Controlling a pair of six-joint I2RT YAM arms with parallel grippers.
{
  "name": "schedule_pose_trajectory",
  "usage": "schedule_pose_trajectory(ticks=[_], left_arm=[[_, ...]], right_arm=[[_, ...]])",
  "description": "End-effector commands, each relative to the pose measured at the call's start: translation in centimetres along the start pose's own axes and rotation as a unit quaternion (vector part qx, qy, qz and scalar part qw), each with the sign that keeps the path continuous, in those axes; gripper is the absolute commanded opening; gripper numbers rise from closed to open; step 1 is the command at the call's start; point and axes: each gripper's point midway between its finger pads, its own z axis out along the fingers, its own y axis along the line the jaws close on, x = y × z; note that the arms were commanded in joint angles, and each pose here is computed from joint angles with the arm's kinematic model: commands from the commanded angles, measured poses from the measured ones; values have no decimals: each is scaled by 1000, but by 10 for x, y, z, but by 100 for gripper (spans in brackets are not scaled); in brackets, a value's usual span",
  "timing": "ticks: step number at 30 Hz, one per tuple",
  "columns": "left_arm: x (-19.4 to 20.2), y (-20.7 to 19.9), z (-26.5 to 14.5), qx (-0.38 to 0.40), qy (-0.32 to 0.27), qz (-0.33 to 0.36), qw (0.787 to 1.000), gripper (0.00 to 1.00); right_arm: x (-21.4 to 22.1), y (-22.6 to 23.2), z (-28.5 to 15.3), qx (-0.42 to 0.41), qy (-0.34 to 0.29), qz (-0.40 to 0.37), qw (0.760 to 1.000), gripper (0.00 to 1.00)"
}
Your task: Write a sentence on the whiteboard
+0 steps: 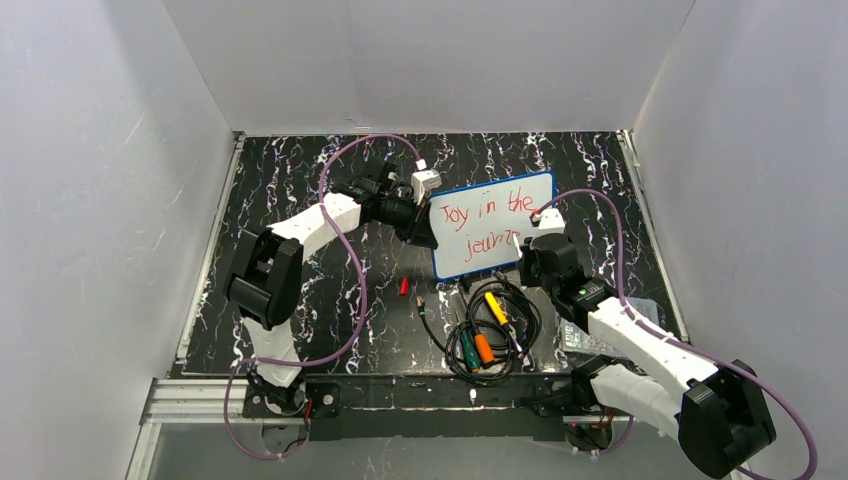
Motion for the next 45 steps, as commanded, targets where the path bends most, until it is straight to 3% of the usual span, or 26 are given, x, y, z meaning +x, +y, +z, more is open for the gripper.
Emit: schedule_pose_trajectory(ticks=[1,10,19,27,38,45], left_arm=[[-26,-22,-13,18,-26,42,999,0],[-27,-23,-14,18,-27,43,999,0],[-27,-24,-15,18,-28,44,998,0],[-27,-24,-15,18,-28,44,998,0],[-26,-24,-14,18,-27,43,999,0],[-27,-24,-15,18,-28,44,998,0]], right_arm=[[0,6,-2,-12,3,20,1000,1],[22,4,0,-1,41,36,998,1],[8,-15,-2,53,15,33,998,1],[-29,-12,-10,45,-42,28,998,1],[-39,-15,3,60,-44,4,997,1],[-21,-12,6,53,-15,19,998,1]])
